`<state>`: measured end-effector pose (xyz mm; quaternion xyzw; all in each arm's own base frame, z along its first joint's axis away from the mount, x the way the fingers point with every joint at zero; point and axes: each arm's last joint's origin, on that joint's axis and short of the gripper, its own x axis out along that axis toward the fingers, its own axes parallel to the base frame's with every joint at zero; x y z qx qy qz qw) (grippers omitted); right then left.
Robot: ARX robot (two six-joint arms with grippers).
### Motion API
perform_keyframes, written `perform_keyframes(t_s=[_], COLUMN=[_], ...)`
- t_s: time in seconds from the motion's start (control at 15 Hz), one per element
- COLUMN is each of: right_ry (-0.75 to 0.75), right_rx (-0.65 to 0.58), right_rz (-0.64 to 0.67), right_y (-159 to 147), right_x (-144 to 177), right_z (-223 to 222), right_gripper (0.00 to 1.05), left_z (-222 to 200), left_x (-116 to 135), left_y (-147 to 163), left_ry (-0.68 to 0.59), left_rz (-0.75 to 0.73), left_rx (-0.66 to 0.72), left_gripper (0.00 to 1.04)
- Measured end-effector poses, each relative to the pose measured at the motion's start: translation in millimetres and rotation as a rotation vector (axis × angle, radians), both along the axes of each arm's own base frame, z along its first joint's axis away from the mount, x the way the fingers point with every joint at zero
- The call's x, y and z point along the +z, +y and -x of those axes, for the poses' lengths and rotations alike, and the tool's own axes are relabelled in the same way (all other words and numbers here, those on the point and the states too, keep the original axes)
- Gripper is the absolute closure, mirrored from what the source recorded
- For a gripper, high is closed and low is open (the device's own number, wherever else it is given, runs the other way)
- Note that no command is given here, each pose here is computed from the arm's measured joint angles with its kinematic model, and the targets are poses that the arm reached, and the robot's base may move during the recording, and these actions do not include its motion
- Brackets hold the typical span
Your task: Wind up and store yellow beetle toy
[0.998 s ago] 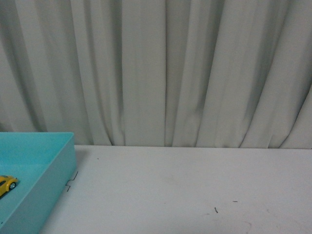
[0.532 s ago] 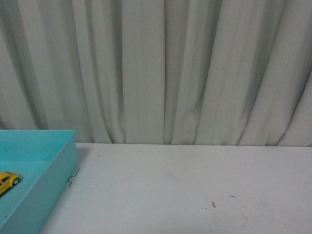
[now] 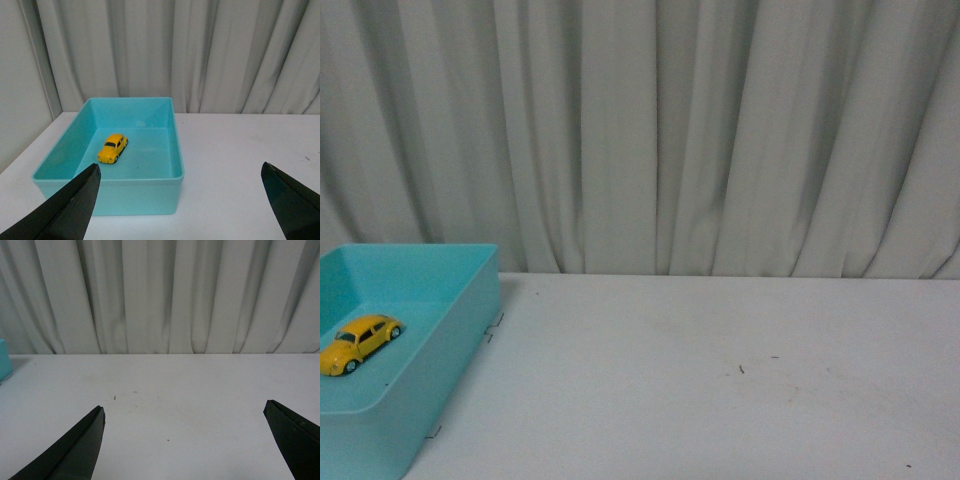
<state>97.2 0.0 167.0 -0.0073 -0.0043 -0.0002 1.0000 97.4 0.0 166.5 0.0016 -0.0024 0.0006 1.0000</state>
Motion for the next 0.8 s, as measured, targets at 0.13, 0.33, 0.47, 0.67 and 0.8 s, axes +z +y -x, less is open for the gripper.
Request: perform_keyframes(t_s=[0.13, 0.33, 0.47, 0.67, 0.8], right_ry=[0.004, 0.003, 0.003, 0.003, 0.003], right_rx=[0.0, 0.0, 0.0, 0.0, 0.0], right_rz=[0.0, 0.0, 0.0, 0.0, 0.0], right_y=[0.0, 0.0, 0.0, 0.0, 0.0], right_x=[-0.4, -0.3, -0.3, -0.3, -0.3], right_z=[0.0, 0.0, 0.0, 0.0, 0.0], right_gripper=[0.07, 0.07, 0.07, 0.07, 0.07], left_z=[0.0, 0.0, 0.0, 0.0, 0.0], left_x=[-0.4, -0.3, -0.3, -0.3, -0.3], left_y=[0.0, 0.0, 0.0, 0.0, 0.0], left_ry=[0.004, 0.003, 0.003, 0.003, 0.003], left_rz=[0.0, 0.0, 0.0, 0.0, 0.0], left_rx=[0.0, 0.0, 0.0, 0.0, 0.0], left_gripper=[0.07, 0.07, 0.07, 0.07, 0.07])
